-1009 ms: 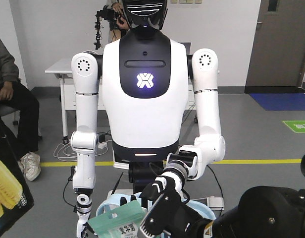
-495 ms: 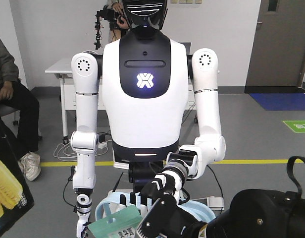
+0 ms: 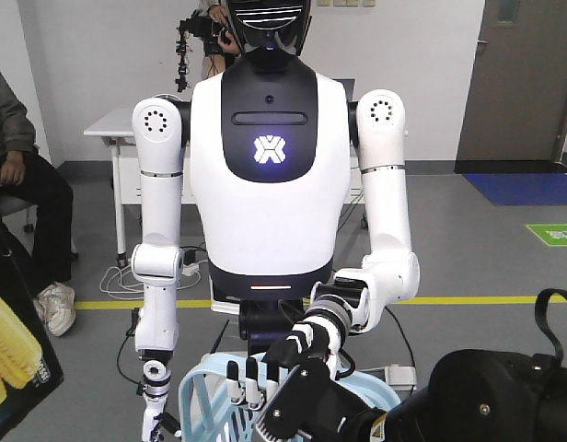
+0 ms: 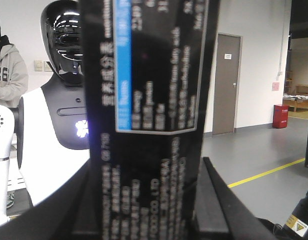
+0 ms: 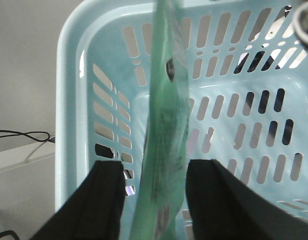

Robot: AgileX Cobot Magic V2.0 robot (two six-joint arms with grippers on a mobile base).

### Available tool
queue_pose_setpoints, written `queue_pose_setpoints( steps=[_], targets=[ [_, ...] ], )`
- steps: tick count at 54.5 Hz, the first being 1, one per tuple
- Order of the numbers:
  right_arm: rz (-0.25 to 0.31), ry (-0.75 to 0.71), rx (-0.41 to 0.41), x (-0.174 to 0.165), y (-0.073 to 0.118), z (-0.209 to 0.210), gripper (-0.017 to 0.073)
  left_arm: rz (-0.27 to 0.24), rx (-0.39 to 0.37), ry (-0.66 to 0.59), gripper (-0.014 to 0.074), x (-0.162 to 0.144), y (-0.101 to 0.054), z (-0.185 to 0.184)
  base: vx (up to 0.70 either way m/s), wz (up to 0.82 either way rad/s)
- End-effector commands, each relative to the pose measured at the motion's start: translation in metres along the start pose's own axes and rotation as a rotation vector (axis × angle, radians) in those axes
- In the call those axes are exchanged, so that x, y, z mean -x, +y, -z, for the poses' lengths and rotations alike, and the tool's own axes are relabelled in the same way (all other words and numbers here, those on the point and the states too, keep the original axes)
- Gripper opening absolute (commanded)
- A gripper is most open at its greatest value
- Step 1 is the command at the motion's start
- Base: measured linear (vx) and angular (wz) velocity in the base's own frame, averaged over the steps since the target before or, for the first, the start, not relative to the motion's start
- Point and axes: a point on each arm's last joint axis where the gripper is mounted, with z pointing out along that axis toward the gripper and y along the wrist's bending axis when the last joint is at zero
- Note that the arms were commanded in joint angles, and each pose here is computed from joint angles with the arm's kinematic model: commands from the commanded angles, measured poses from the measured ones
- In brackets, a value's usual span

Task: Pick snacks and fruit into basket
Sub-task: 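Lift the right gripper up out of the basket, then lower the Franzzi box with the left gripper toward the basket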

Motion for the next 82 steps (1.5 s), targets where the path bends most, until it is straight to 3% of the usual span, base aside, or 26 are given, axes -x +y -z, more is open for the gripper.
queue_pose_setpoints(
  steps=[1,29,38,54,68,82],
  targets=[
    [0.011,-0.094,-0.029,0.013,0.001,0.017,0.0449,0.006,-0.010,-0.031,-0.0007,0.011,-0.001,0.000,0.00,0.00],
    [0.001,-0.147,-0.044,0.015,0.006,0.035,0.0444,0.006,-0.011,-0.031,-0.0007,0.011,-0.001,0.000,0.00,0.00],
    [0.020,-0.214,-0.064,0.016,0.014,0.060,0.0321,0.006,-0.011,-0.031,-0.0007,0.011,-0.001,0.000,0.00,0.00],
    [0.065,-0.356,-0.110,0.014,0.030,0.108,-0.0015,0.007,-0.021,-0.025,-0.0007,0.010,-0.002,-0.001,0.00,0.00],
    [0.088,-0.526,-0.192,0.014,0.039,0.145,-0.0010,0.015,-0.155,0.053,-0.0007,-0.003,-0.013,-0.019,0.00,0.00],
    [0.093,-0.636,-0.247,0.014,0.042,0.165,-0.0008,0.037,-0.215,0.153,-0.0007,-0.021,-0.018,-0.041,0.00,0.00]
  ],
)
